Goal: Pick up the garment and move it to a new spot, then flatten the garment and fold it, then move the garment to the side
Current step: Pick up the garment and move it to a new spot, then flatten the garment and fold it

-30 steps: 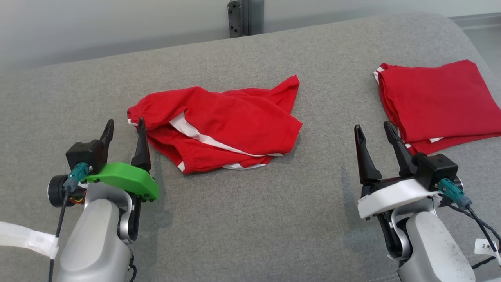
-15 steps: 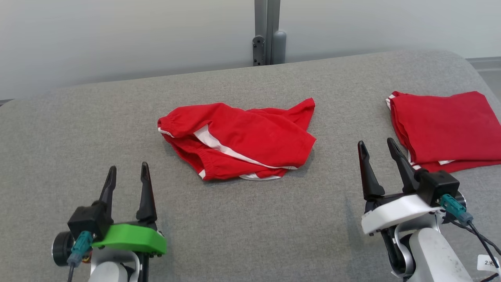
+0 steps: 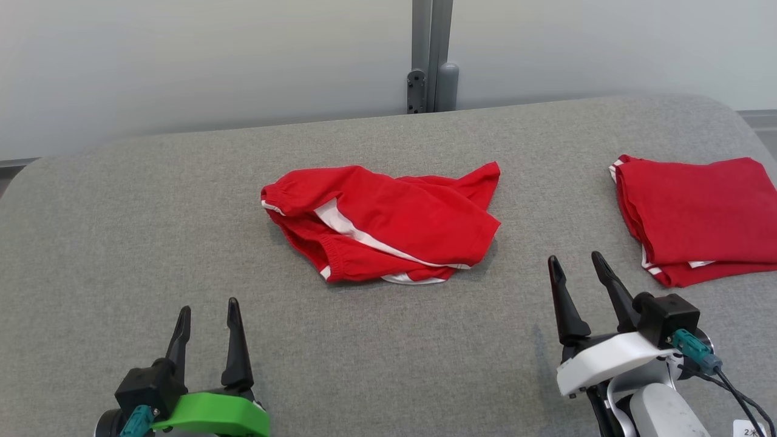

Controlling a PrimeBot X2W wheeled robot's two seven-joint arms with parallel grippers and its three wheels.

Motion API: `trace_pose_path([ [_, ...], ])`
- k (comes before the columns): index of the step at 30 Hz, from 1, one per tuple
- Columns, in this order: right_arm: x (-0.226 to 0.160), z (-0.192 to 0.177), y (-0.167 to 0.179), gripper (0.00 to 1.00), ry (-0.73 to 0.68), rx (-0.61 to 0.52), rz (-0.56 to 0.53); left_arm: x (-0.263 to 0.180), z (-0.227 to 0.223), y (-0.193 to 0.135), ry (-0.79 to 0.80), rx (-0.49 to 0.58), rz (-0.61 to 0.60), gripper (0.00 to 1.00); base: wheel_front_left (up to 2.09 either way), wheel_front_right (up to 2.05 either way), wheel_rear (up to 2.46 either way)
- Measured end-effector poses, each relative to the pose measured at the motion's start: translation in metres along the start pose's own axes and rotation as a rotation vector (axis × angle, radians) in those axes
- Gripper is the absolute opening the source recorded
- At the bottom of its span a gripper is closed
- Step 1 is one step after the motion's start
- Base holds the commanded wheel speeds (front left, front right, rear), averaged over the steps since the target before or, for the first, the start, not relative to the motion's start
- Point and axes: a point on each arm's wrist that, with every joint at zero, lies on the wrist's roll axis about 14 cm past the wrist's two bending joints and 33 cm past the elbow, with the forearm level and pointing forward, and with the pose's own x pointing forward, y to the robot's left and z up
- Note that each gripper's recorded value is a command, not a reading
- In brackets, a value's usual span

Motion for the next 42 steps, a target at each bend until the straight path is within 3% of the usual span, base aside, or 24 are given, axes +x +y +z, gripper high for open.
trace_pose_path([
  [27,-0.003,-0.009,0.012,1.0,0.026,0.004,0.034,-0.011,-0.003,0.002,0.01,0.017,0.002,1.0,0.0,0.0,0.0],
  [42,0.05,-0.082,0.045,1.0,0.245,0.001,0.152,-0.005,-0.017,0.023,0.056,0.004,0.087,1.0,0.0,0.0,0.0],
])
